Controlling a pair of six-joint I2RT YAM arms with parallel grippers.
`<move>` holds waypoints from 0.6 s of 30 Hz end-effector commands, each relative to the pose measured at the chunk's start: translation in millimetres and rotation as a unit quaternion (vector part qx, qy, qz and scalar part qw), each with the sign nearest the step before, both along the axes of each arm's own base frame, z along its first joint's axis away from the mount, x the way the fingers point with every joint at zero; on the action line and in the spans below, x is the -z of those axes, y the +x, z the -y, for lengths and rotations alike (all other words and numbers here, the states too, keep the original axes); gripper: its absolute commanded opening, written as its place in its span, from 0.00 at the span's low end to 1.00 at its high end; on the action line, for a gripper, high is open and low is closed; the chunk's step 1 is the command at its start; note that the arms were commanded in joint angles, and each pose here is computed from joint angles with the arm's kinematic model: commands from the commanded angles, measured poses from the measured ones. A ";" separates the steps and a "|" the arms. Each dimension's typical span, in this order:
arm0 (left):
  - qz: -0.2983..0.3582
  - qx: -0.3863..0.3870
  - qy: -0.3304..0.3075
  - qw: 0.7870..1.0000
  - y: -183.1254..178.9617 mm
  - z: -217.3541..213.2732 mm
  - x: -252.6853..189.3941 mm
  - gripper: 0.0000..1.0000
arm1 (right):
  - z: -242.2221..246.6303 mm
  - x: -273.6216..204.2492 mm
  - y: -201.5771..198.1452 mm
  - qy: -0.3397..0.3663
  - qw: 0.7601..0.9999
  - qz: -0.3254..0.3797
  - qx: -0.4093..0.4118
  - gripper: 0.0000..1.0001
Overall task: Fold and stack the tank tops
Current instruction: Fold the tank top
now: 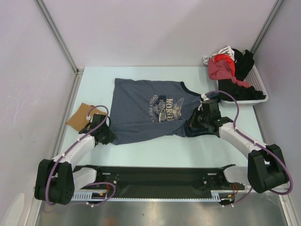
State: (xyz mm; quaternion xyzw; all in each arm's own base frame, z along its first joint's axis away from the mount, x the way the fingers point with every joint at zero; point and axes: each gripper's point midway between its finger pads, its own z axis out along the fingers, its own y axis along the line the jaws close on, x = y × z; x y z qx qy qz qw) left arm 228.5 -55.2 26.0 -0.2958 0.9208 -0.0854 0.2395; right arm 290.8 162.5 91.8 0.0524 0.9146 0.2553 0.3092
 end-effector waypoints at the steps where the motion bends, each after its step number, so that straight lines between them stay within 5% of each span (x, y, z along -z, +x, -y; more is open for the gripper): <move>1: 0.009 0.021 -0.013 1.000 3.1 9.5 1.8 0.21 | -2.9 -8.4 4.0 0.006 1.000 0.022 -0.011 0.03; 3: 0.017 0.022 -0.009 1.000 5.6 8.5 -3.0 0.00 | -3.1 -8.3 4.0 0.005 1.000 0.021 -0.012 0.03; 9: 0.026 0.005 0.016 1.000 -2.7 -3.6 -20.7 0.00 | -0.9 -4.3 -15.5 0.000 1.000 0.009 -0.019 0.02; 18: 0.076 -0.012 -0.070 0.995 -15.6 19.2 -44.6 0.00 | -10.6 9.0 -76.4 0.028 0.999 -0.025 -0.026 0.03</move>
